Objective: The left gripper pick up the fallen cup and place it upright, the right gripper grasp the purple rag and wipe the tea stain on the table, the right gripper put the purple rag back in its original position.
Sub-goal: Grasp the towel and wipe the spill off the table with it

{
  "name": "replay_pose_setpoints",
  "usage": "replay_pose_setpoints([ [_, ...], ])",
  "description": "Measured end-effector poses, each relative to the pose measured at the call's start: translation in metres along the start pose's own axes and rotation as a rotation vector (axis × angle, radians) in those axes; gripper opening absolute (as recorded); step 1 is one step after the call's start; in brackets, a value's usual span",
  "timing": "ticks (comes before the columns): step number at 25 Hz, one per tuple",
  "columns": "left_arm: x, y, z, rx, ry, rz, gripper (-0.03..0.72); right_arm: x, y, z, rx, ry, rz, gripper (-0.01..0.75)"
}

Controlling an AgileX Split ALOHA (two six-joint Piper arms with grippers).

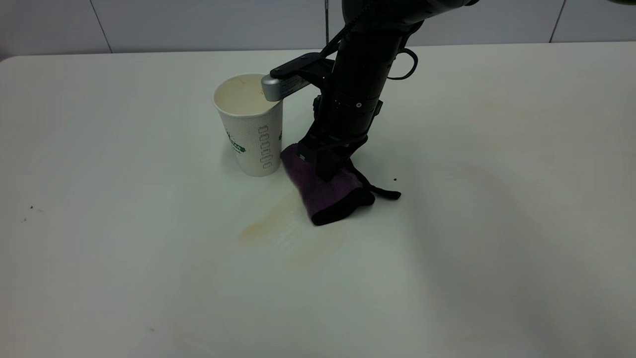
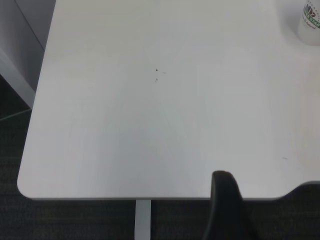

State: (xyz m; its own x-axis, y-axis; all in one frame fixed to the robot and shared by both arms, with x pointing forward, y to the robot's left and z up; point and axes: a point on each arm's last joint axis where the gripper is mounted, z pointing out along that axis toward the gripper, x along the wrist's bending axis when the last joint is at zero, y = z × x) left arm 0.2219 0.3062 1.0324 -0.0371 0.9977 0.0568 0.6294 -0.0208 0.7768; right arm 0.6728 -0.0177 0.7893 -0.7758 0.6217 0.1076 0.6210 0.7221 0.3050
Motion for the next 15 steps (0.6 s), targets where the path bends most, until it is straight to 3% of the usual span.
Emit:
replay_pose_setpoints([
  [10,0.0,0.0,0.0,0.0,0.0,0.0,0.489,0.0093,0.0048,0.0057,-0.035,0.002,-0.008,0.061],
  [15,0.0,0.0,0.0,0.0,0.0,0.0,0.489,0.0006,0.0037,0.0051,-0.036,-0.055,-0.032,0.062],
])
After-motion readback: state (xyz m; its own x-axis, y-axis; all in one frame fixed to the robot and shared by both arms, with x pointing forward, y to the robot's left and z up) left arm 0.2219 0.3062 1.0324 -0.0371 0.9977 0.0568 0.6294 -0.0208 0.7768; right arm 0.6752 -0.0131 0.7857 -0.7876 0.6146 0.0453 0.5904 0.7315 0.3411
